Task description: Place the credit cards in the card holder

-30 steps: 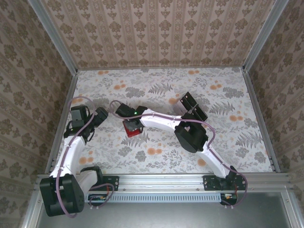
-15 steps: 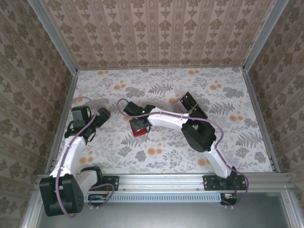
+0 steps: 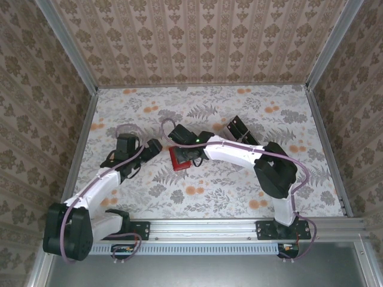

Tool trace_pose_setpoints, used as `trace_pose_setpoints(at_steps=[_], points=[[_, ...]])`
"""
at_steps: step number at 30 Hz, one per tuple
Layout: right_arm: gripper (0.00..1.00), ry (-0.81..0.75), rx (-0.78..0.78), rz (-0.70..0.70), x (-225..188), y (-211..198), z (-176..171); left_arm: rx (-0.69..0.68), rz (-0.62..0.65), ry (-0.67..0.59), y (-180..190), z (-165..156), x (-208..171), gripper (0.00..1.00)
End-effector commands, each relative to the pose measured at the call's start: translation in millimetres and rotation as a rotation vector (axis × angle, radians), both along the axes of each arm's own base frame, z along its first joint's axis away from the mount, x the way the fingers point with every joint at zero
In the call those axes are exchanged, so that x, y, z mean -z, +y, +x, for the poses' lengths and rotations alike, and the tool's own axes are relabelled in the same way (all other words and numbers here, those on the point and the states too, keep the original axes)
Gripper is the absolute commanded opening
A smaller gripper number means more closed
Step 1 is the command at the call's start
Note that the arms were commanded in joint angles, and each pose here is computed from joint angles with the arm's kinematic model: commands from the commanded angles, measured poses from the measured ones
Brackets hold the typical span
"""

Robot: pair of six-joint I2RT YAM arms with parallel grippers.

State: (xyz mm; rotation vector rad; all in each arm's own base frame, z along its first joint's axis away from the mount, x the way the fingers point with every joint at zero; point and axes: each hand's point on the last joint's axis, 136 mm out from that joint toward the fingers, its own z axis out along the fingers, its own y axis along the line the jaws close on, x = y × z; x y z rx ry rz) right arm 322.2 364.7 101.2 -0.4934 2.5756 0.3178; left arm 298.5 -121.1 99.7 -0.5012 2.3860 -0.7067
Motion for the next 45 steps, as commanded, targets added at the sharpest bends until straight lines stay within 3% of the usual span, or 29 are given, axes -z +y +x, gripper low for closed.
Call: trace_pose_setpoints(at_steps=[1, 18, 30, 37, 45], points=[[0.00, -0.016, 0.018, 0.100, -28.1, 3.3, -2.4, -0.030, -0.036, -0.061, -11.2, 14.7, -12.0, 1.00], [0.00, -0.020, 0.035, 0.209, -53.9, 5.8, -7.8, -0.077, -0.197, -0.184, -55.8, 20.1, -27.0, 0.96], [0.00, -0.016, 0.041, 0.220, -50.1, 2.8, -11.1, -0.036, -0.249, -0.218, -78.6, 13.9, -20.9, 0.48], [0.00, -0.019, 0.068, 0.211, -41.6, -15.9, -13.0, 0.002, -0.257, -0.250, -87.5, 16.4, -25.5, 0.00], [0.00, -0.012, 0.179, 0.214, -25.7, -72.2, -11.9, 0.032, -0.219, -0.287, -85.0, 14.0, -32.0, 0.00]])
